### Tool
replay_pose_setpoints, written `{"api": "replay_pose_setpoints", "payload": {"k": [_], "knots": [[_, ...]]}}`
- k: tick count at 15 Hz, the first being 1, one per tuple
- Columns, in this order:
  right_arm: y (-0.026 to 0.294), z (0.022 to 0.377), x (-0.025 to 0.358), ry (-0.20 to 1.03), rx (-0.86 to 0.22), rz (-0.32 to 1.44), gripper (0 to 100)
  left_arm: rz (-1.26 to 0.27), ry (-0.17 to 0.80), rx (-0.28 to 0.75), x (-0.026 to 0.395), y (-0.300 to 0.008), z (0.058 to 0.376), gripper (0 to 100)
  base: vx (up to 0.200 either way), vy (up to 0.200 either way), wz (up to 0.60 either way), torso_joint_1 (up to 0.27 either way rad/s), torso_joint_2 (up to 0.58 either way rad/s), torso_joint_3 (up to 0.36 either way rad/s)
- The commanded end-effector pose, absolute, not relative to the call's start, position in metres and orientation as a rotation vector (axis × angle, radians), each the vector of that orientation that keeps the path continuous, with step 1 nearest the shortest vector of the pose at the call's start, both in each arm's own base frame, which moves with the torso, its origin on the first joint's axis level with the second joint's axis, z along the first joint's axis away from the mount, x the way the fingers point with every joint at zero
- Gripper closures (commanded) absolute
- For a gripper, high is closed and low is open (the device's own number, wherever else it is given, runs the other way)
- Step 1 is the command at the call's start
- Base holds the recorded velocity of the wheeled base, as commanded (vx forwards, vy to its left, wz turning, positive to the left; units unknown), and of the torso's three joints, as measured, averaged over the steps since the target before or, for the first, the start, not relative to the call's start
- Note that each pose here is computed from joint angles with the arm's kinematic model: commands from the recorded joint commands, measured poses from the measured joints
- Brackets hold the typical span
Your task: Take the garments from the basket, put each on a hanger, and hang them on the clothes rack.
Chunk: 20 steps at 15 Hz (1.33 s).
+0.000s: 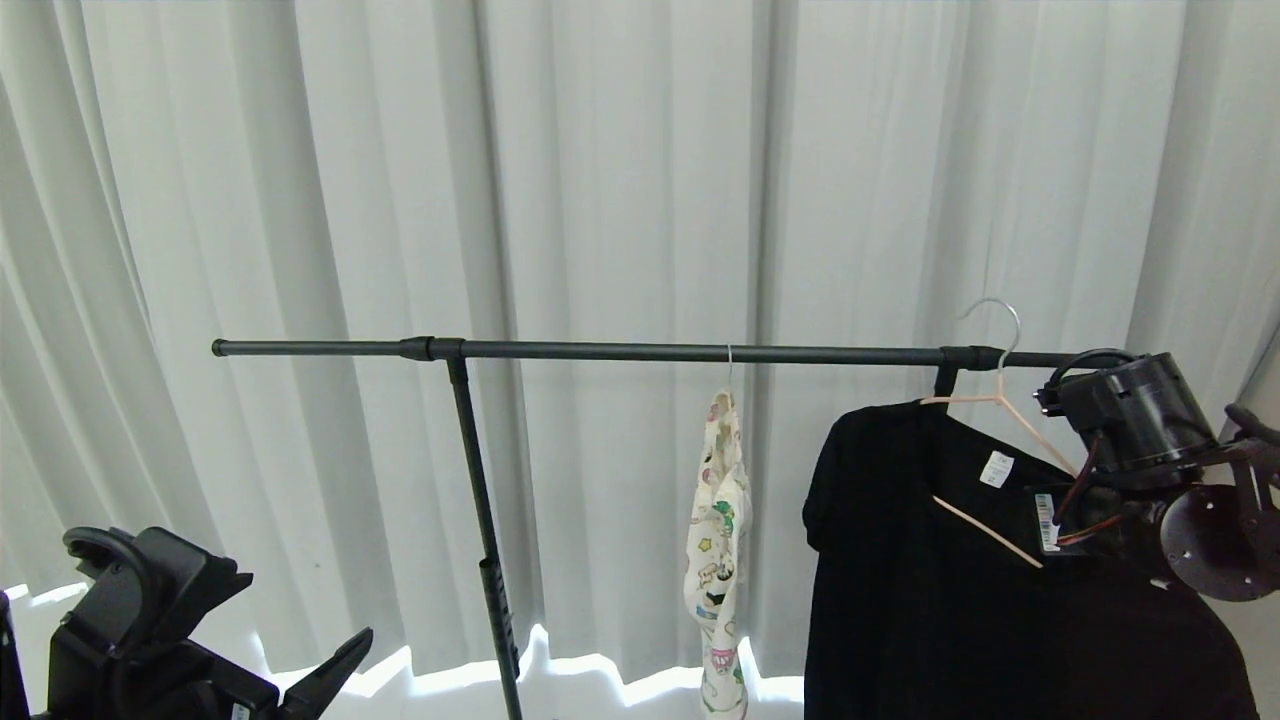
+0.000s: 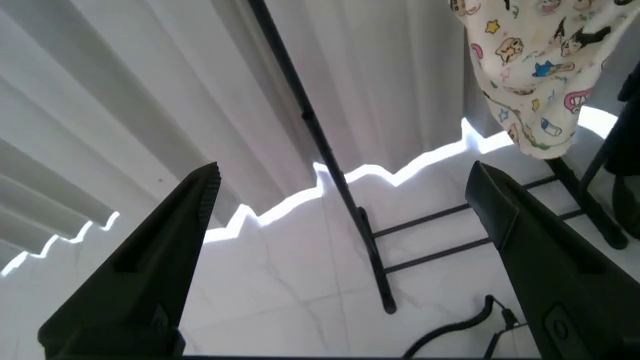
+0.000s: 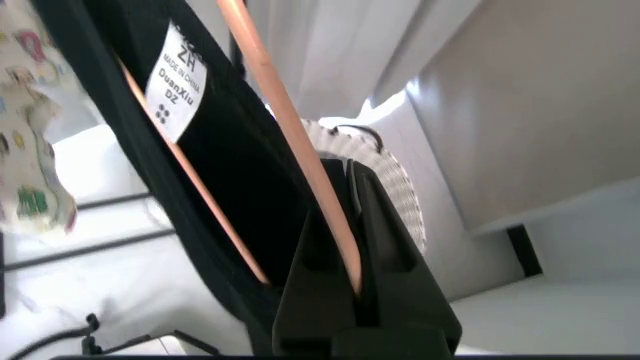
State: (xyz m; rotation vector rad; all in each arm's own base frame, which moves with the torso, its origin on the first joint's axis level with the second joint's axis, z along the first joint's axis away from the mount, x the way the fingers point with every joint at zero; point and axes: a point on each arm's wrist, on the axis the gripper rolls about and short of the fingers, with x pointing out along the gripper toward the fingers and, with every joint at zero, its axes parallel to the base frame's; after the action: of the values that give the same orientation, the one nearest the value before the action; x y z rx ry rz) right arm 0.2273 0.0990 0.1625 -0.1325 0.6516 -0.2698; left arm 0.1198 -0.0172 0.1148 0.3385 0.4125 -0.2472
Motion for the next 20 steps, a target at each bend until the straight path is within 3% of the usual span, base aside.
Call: {"api": "replay_pose_setpoints", "payload": {"k": [1,8,15,20], "knots": [[0.102,0.16,0.228,0.659,-0.141,-0.261,100,-0.247,0.409,0.34,0.12,-0.017,0.115,0,0.2,0.0,0.0,0.002,0.0,0.002],[0.104,0.147,0.231,0.691,-0.177,-0.296,100,-0.247,0.406,0.341,0.12,-0.017,0.116,0,0.2,0.0,0.0,0.001,0.0,0.004],[0.108,0.124,0.241,0.721,-0.205,-0.312,100,-0.248,0.406,0.341,0.12,-0.018,0.116,0,0.0,0.0,0.0,0.0,0.0,0.0],[0.111,0.103,0.269,0.707,-0.27,-0.264,100,-0.244,0.385,0.341,0.12,-0.018,0.12,0,0.0,0.0,0.0,0.0,0.0,0.0]]}}
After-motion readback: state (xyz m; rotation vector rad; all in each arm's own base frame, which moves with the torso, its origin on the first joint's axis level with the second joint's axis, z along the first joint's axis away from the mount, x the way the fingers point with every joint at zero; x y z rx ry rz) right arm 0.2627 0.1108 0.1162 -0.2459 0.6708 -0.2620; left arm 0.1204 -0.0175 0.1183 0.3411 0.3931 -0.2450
